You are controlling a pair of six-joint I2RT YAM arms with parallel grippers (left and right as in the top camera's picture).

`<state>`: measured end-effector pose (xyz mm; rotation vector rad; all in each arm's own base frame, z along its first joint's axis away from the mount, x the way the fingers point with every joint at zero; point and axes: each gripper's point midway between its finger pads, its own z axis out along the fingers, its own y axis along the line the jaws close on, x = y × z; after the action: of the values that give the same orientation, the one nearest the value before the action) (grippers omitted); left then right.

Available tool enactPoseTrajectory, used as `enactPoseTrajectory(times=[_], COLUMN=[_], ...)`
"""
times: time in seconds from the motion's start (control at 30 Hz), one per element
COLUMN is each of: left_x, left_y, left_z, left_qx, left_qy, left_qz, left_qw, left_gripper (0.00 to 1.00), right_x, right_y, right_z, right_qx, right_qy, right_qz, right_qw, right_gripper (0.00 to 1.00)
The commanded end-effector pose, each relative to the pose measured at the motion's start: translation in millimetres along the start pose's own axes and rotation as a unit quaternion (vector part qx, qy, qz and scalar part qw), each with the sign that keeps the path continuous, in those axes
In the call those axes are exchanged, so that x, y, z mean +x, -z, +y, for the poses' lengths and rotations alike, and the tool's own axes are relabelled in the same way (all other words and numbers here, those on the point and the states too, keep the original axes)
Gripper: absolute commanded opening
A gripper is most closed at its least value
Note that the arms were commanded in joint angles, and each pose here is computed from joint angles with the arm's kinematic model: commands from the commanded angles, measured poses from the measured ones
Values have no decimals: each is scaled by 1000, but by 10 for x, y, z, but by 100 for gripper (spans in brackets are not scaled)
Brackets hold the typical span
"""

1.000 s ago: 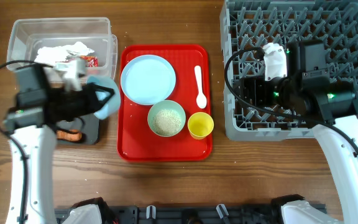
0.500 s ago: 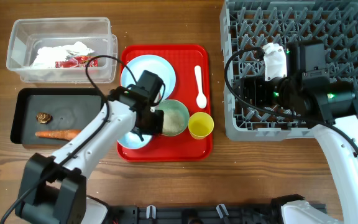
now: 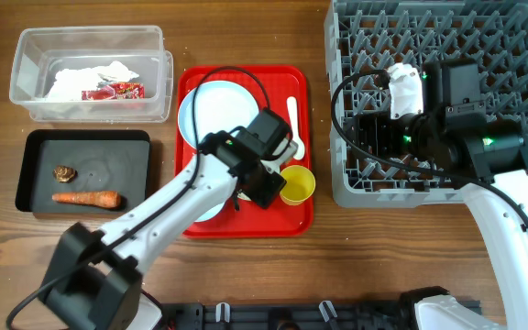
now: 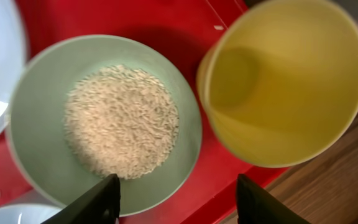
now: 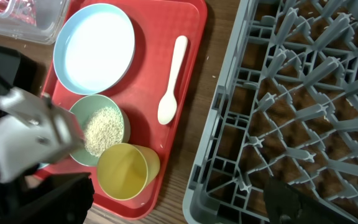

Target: Sort waste into correct bins and load items into the dishwasher rack

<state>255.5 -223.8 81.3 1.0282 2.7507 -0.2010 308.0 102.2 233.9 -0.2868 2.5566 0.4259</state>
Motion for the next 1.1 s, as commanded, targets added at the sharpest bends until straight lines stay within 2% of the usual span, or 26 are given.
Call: enactPoseTrajectory(times=[0.0, 0.1, 0.37, 0.47, 0.53, 0.63, 0.87, 0.97, 1.07], left_x=[65, 138, 143, 65, 41, -57, -951, -1015, -828], left_y=[-203, -369, -572, -597, -600, -573, 105, 347, 644], left_z=[-11, 13, 26, 28, 28, 27, 209, 511, 894], left_qx=[0, -2, -1, -2, -2, -3, -8, -12, 4], left_qy=[-41, -46, -45, -46, -46, -42, 83, 176, 281], left_qz=[36, 63, 76, 61, 56, 38, -95, -124, -131], left_qw=[999, 997, 996, 997, 997, 998, 992, 976, 951], left_gripper=[55, 48, 30, 17, 4, 4, 4, 4, 4], right_x=[28, 28, 33, 34, 34, 34, 32, 27, 22], right_y=[14, 14, 14, 14, 14, 14, 14, 14, 14], right_z=[-15, -15, -15, -15, -15, -15, -16, -20, -20], right_qx=[3, 3, 4, 4, 4, 4, 4, 5, 5], right_qy=[3, 3, 3, 3, 3, 3, 3, 4, 5], right_qz=[0, 0, 1, 1, 1, 1, 1, 0, -1], right_qw=[1000, 1000, 1000, 1000, 1000, 1000, 1000, 1000, 1000], right_gripper=[90, 90, 90, 90, 90, 90, 90, 90, 90])
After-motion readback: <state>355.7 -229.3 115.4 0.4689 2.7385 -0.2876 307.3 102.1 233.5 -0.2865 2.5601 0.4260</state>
